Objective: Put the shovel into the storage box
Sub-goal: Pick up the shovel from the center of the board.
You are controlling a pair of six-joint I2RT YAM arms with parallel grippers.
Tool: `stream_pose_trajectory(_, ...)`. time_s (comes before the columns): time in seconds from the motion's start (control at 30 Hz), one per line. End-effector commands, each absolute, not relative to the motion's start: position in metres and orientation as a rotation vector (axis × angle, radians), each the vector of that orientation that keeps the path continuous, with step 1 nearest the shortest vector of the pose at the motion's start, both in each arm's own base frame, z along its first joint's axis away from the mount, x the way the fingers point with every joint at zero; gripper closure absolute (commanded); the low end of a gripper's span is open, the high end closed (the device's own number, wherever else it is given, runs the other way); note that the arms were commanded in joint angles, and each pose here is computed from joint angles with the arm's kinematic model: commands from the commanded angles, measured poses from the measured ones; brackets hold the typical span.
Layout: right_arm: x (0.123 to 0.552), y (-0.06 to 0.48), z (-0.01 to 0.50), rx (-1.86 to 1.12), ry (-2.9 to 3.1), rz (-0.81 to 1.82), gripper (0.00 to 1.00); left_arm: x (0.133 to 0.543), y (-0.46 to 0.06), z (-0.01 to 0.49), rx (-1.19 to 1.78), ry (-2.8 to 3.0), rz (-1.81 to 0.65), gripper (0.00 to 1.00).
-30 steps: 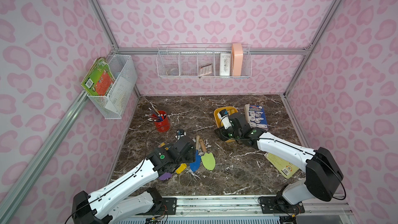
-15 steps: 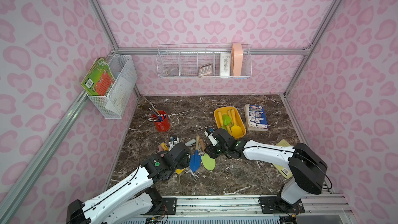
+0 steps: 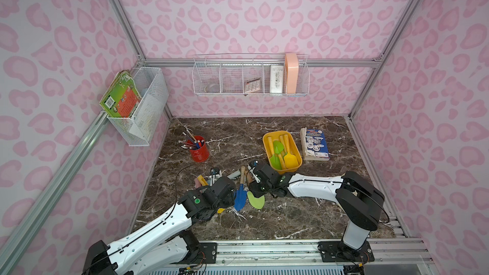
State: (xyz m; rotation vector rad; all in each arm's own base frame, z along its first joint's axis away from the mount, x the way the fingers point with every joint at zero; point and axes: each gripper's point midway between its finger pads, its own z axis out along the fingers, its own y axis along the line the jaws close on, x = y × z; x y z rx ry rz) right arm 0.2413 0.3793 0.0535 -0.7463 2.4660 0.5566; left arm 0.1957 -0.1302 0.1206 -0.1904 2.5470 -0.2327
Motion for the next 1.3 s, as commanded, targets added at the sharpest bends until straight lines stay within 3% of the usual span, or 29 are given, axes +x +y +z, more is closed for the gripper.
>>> stream_pose_trajectory(0.0,0.25,0.385,0.054,-0.712,2.453,0.541,0.49,0.197,-0.132,0.12,-0.193,2.545,-0.24,0.31)
stream_pose_trajectory(0.8,0.258,0.388,0.025,-0.714,2.493,0.463,0.6,0.199,-0.136,0.117,-0.193,2.542,-0.261,0.31)
stream_pose_trajectory(1.07,0.258,0.387,0.027,-0.718,2.487,0.465,0.78,0.198,-0.137,0.116,-0.195,2.547,-0.267,0.31)
stream_pose_trajectory(1.27,0.257,0.383,0.041,-0.71,2.464,0.47,0.83,0.2,-0.139,0.117,-0.196,2.549,-0.27,0.32)
